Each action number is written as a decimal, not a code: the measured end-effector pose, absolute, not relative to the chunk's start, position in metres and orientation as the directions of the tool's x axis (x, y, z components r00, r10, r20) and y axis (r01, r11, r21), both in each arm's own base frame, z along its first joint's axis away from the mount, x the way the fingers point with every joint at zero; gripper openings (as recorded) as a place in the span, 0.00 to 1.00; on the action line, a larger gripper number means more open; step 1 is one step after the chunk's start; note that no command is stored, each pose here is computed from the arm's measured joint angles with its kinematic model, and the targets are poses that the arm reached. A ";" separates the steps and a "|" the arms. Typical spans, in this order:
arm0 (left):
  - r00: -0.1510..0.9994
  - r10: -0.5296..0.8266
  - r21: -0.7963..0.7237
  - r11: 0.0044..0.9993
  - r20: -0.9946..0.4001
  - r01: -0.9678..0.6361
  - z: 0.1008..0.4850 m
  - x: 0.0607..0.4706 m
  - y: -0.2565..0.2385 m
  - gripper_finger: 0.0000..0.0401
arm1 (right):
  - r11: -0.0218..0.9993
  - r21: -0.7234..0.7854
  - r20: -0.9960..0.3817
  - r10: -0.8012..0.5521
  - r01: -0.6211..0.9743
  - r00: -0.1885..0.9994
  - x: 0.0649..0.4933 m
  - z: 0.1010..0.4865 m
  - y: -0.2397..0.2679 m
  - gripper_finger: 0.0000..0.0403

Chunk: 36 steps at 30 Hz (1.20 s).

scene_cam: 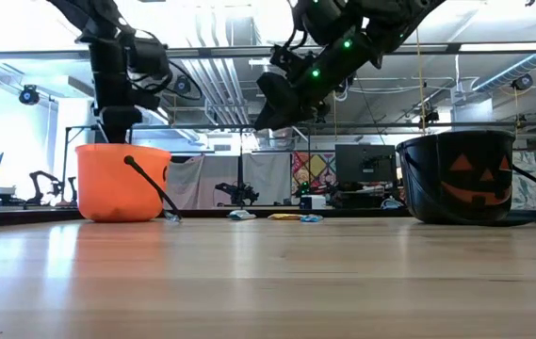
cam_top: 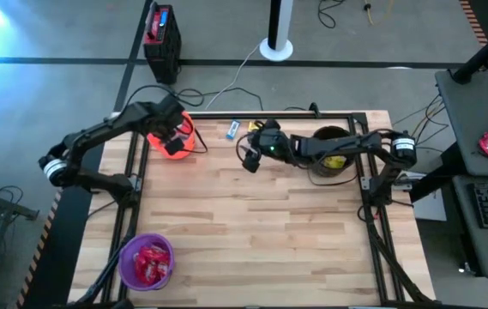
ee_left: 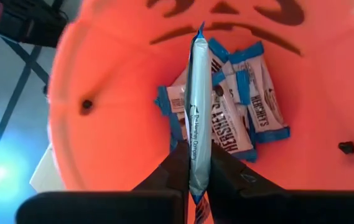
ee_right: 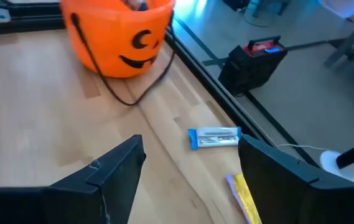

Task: Sort candy by brand, put in halloween buckets
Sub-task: Put the white chocolate bar into the orange bucket, then put the yellow candy into the black bucket

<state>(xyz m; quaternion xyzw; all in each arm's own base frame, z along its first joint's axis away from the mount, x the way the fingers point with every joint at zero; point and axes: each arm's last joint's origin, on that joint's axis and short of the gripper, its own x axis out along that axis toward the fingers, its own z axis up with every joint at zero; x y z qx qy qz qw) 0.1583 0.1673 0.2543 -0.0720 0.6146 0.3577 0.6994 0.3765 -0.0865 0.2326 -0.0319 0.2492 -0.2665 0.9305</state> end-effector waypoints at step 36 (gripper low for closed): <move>-0.126 0.465 0.430 0.635 -0.876 -0.642 0.249 0.159 0.172 0.30 | 0.859 -0.105 -0.486 -0.484 0.501 0.728 0.375 0.229 -0.087 0.65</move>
